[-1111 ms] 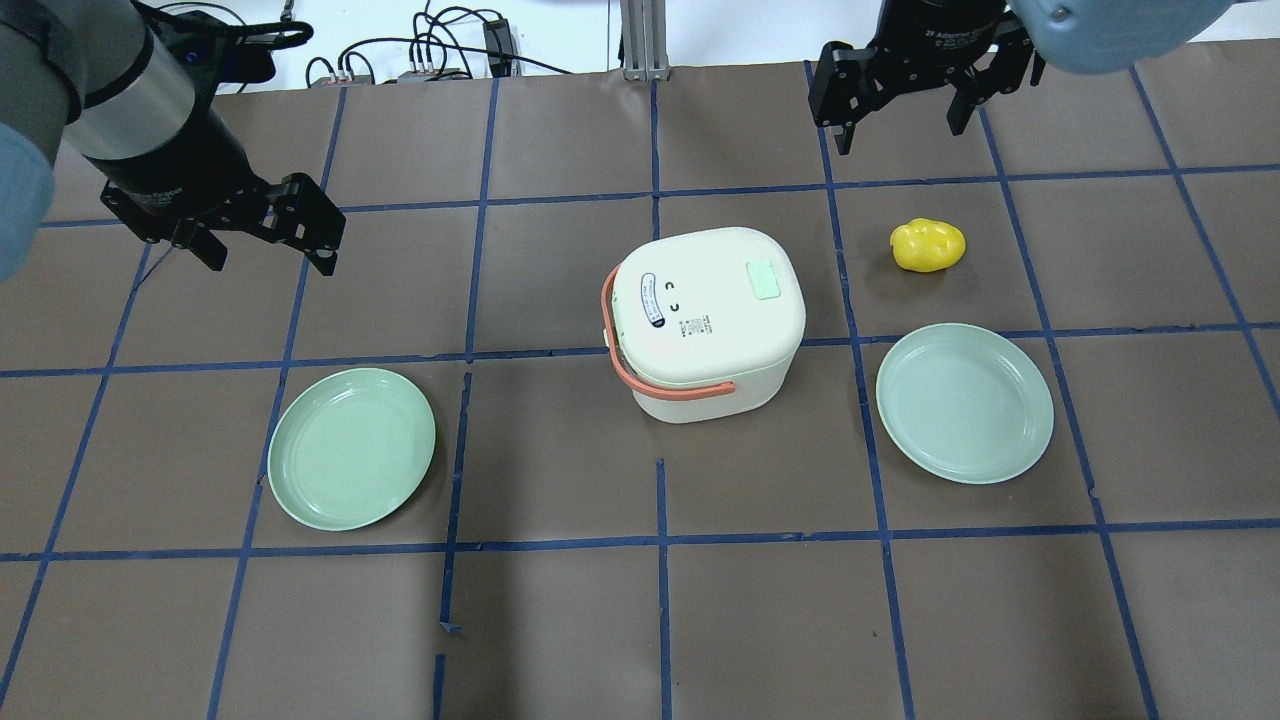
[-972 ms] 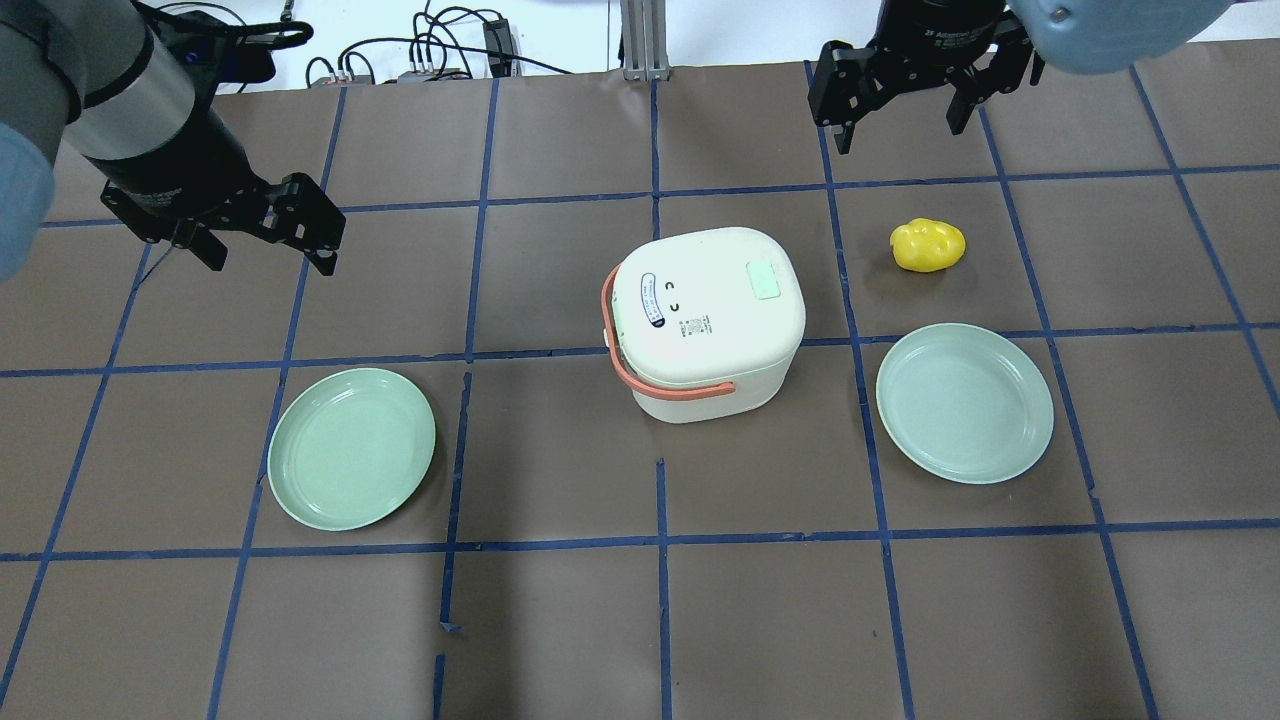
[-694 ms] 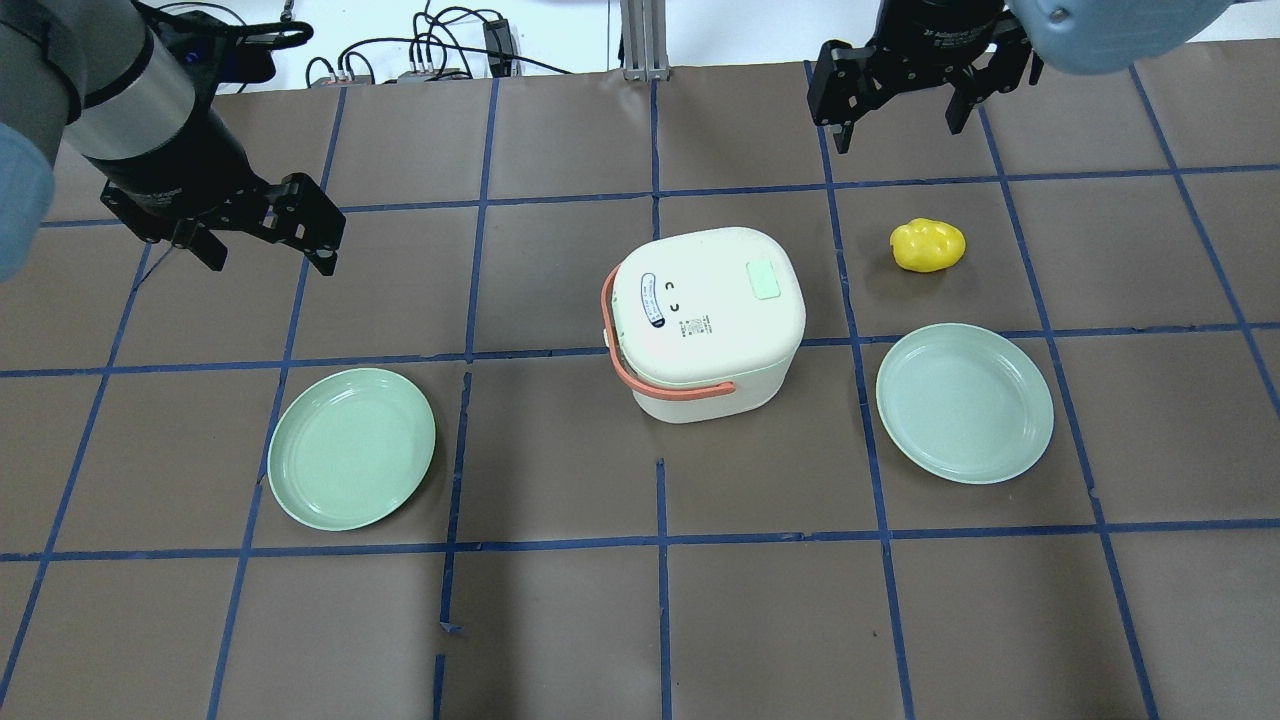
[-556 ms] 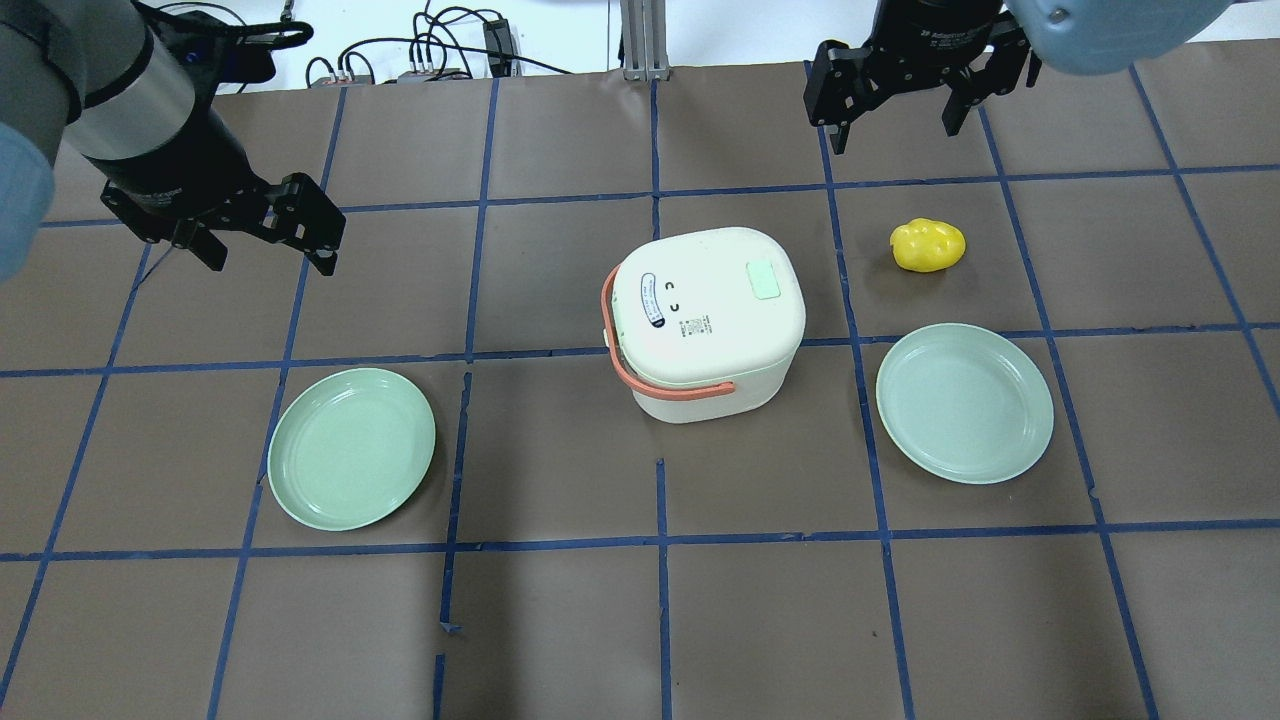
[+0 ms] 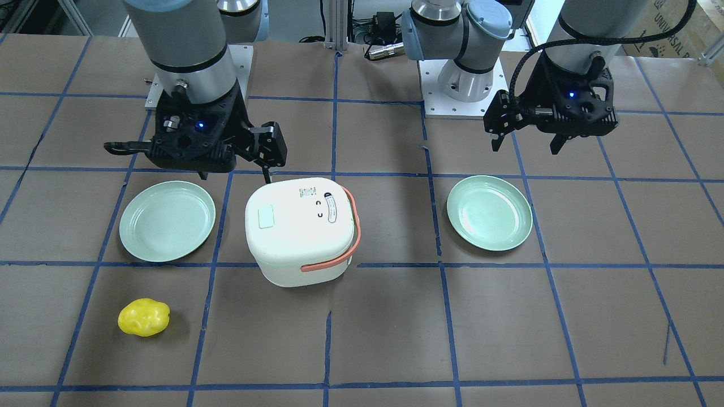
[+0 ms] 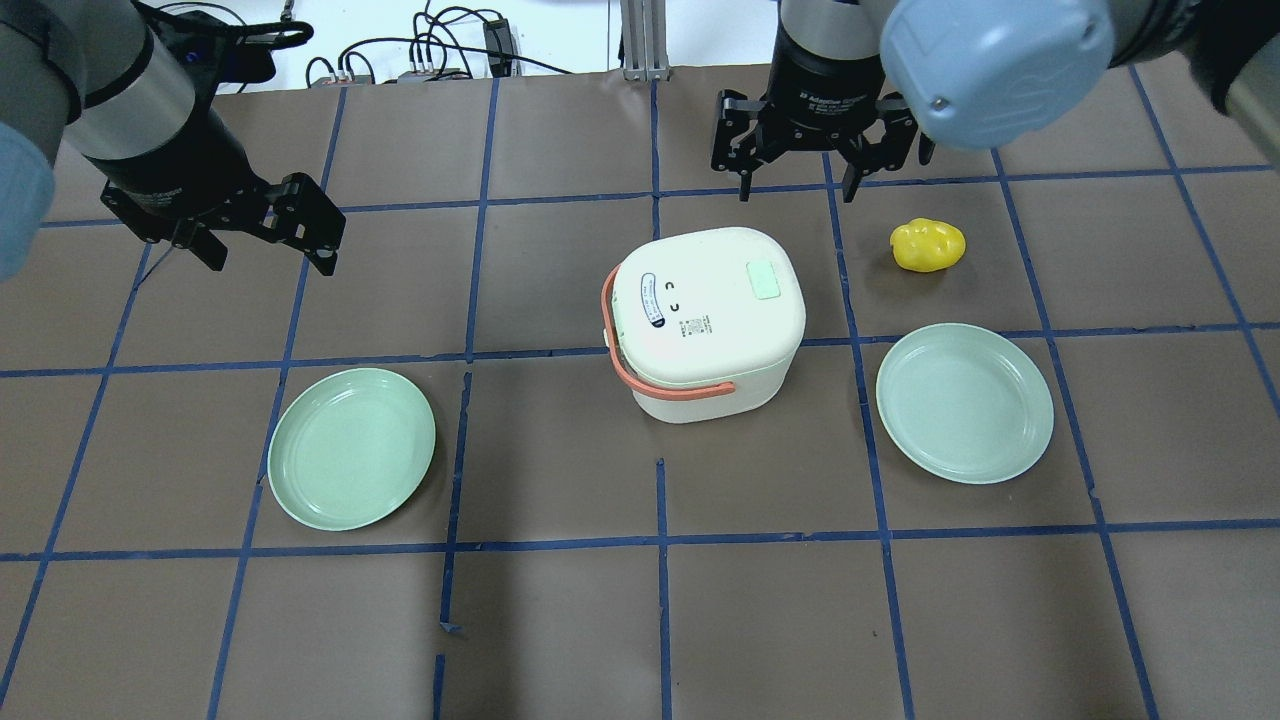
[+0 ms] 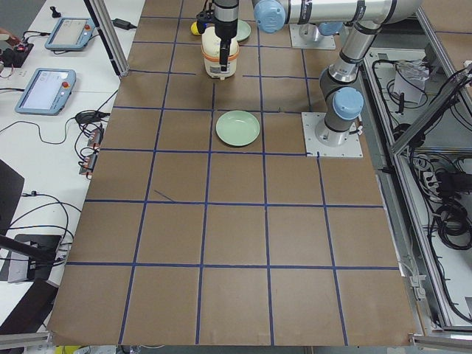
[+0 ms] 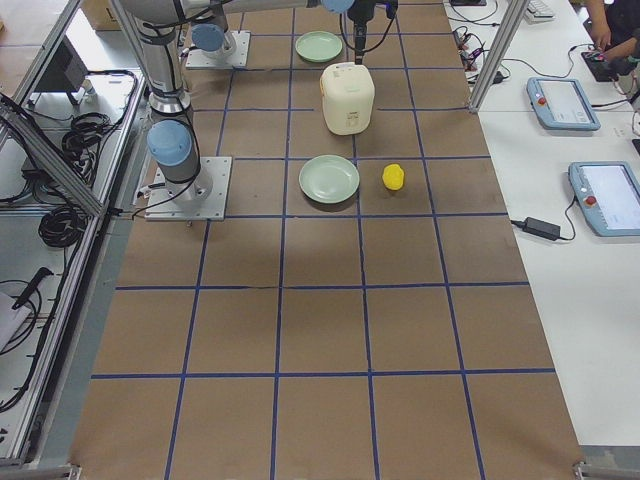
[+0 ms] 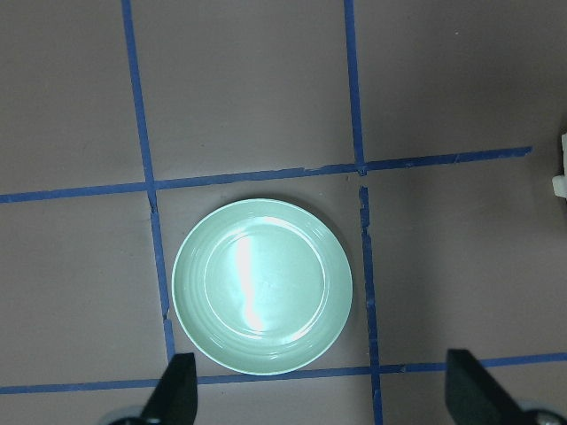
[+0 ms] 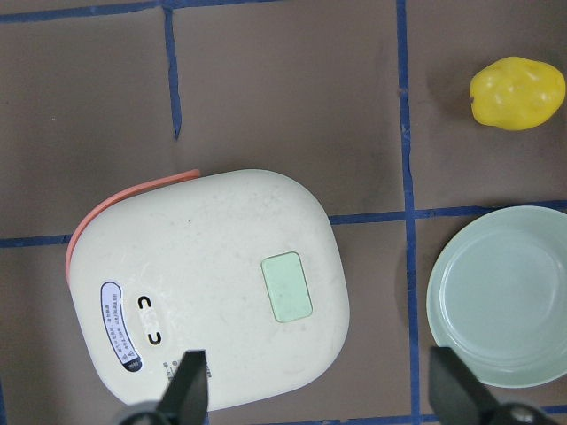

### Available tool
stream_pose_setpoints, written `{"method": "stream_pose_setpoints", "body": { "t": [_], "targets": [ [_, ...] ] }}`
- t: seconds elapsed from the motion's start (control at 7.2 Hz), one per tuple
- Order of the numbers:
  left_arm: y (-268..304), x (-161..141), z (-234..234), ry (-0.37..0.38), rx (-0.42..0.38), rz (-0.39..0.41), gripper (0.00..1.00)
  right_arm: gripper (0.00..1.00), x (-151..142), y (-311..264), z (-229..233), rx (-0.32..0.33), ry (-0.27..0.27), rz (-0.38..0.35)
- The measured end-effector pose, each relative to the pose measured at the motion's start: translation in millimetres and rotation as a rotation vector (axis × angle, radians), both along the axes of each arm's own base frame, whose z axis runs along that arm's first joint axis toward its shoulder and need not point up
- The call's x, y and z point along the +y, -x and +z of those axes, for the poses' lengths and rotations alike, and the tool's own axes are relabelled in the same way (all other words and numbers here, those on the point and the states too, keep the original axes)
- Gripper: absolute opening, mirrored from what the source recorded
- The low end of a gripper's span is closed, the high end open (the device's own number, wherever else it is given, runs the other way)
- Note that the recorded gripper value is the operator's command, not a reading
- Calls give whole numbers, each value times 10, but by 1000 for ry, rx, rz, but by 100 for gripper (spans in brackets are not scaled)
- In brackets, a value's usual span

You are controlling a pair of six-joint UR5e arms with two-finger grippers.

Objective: Press rice cooker button
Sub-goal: 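Move the right gripper over the green button on the rice cooker lid, then press down on the green lid button with the right gripper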

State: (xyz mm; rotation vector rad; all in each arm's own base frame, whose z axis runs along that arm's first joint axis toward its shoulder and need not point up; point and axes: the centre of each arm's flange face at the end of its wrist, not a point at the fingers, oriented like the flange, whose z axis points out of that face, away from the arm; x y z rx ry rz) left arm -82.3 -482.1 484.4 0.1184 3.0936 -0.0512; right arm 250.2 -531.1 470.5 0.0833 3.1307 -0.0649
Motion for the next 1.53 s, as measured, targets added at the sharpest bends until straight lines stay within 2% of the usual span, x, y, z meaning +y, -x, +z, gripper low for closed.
{"method": "stream_pose_setpoints", "body": {
  "t": [0.14,0.56,1.53],
  "targets": [
    [0,0,0,0,0,0,100,12,23,-34,-100,2,-12,10],
    [0,0,0,0,0,0,100,10,-30,-71,-482,12,-56,77],
    [0,0,0,0,0,0,100,10,-130,-47,-960,12,-61,118]
  ]
}}
